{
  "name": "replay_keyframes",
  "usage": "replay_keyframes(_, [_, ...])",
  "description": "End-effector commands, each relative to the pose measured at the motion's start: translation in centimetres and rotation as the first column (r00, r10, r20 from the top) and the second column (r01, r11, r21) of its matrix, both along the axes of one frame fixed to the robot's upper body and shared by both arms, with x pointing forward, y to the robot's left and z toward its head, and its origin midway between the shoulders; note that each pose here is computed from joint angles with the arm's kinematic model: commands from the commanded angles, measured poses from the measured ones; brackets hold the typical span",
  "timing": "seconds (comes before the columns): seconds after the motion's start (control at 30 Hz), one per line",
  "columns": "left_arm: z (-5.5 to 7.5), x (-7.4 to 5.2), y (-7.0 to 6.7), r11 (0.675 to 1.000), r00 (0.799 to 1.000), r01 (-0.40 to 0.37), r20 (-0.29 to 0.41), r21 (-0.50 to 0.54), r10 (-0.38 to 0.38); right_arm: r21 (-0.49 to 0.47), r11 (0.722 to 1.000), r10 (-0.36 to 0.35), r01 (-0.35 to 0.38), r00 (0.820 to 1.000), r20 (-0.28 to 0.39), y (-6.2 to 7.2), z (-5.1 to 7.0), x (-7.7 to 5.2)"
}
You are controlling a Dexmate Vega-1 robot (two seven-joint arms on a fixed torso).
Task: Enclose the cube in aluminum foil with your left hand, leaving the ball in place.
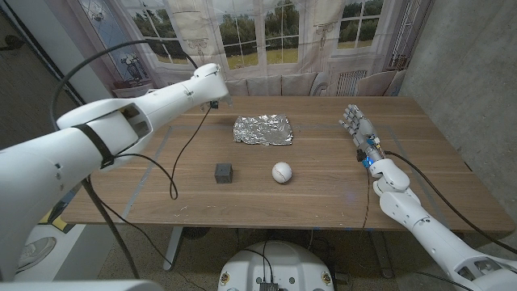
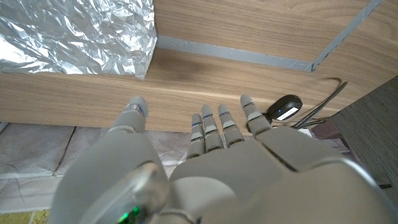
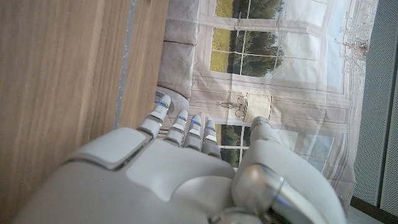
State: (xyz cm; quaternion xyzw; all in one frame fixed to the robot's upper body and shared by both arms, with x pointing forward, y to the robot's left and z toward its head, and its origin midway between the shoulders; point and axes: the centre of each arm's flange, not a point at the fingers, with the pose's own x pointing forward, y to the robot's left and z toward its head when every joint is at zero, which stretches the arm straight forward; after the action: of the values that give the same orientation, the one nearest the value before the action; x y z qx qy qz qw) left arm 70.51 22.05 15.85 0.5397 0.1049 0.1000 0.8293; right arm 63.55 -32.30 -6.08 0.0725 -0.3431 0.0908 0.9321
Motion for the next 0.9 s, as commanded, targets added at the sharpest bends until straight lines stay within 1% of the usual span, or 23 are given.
replay_keyframes(0.03, [0.3, 2.1, -1.1, 0.999, 1.000, -0.009, -0.010, 0.042, 0.009, -0.009, 1.000, 0.000, 0.000, 1.000, 0.013, 0.1, 0.0, -0.6])
replay_keyframes(0.1, [0.2, 2.6, -1.4, 0.999, 1.000, 0.000, -0.021, 0.046, 0.001, -0.011, 1.000, -0.003, 0.003, 1.000, 0.013, 0.1, 0.1, -0.7])
replay_keyframes(0.13, [0.2, 3.1, -1.8, 0.998, 0.999, 0.016, -0.031, 0.054, -0.014, -0.012, 1.000, -0.003, 0.003, 1.000, 0.014, 0.0, 0.1, -0.8])
replay_keyframes(0.17, [0.2, 3.1, -1.8, 0.999, 0.999, 0.009, -0.037, 0.053, -0.007, -0.012, 1.000, -0.003, 0.003, 1.000, 0.014, 0.0, 0.1, -0.8])
replay_keyframes(0.2, [0.2, 3.6, -2.1, 0.997, 0.998, 0.045, -0.040, 0.065, -0.042, -0.012, 1.000, -0.005, 0.005, 1.000, 0.016, 0.0, 0.1, -1.0])
replay_keyframes(0.23, [0.2, 3.6, -2.1, 0.997, 0.998, 0.042, -0.044, 0.065, -0.039, -0.012, 1.000, -0.005, 0.005, 1.000, 0.016, 0.0, 0.1, -1.0])
replay_keyframes(0.27, [0.3, 4.0, -2.4, 0.992, 0.996, 0.091, -0.030, 0.085, -0.089, -0.012, 1.000, -0.006, 0.006, 1.000, 0.018, 0.0, 0.1, -1.1])
replay_keyframes(0.3, [0.3, 4.2, -2.6, 0.988, 0.993, 0.115, -0.020, 0.102, -0.113, -0.012, 1.000, -0.007, 0.007, 1.000, 0.018, -0.1, 0.1, -1.1])
replay_keyframes(0.33, [0.3, 4.2, -2.6, 0.988, 0.993, 0.115, -0.020, 0.102, -0.114, -0.012, 1.000, -0.007, 0.007, 1.000, 0.018, -0.1, 0.1, -1.1])
replay_keyframes(0.37, [0.5, 4.6, -2.9, 0.977, 0.987, 0.158, 0.005, 0.145, -0.161, -0.009, 1.000, -0.009, 0.010, 1.000, 0.019, -0.1, 0.1, -1.2])
replay_keyframes(0.47, [0.4, 4.5, -3.3, 0.972, 0.986, 0.163, -0.013, 0.169, -0.163, -0.007, 1.000, -0.012, 0.012, 1.000, 0.018, -0.2, 0.0, -1.3])
replay_keyframes(0.53, [0.5, 4.7, -3.4, 0.961, 0.979, 0.200, 0.008, 0.191, -0.205, -0.005, 1.000, -0.012, 0.012, 1.000, 0.016, -0.2, -0.1, -1.3])
replay_keyframes(0.63, [0.7, 4.9, -3.5, 0.950, 0.972, 0.220, 0.028, 0.222, -0.232, -0.003, 1.000, -0.014, 0.014, 1.000, 0.014, -0.2, -0.1, -1.2])
replay_keyframes(0.8, [0.7, 4.9, -3.2, 0.941, 0.971, 0.219, 0.036, 0.260, -0.236, -0.003, 1.000, -0.015, 0.015, 1.000, 0.018, -0.2, 0.0, -1.1])
replay_keyframes(0.9, [0.6, 5.1, -2.9, 0.935, 0.967, 0.229, 0.049, 0.272, -0.251, -0.004, 1.000, -0.013, 0.013, 1.000, 0.020, -0.1, 0.2, -1.0])
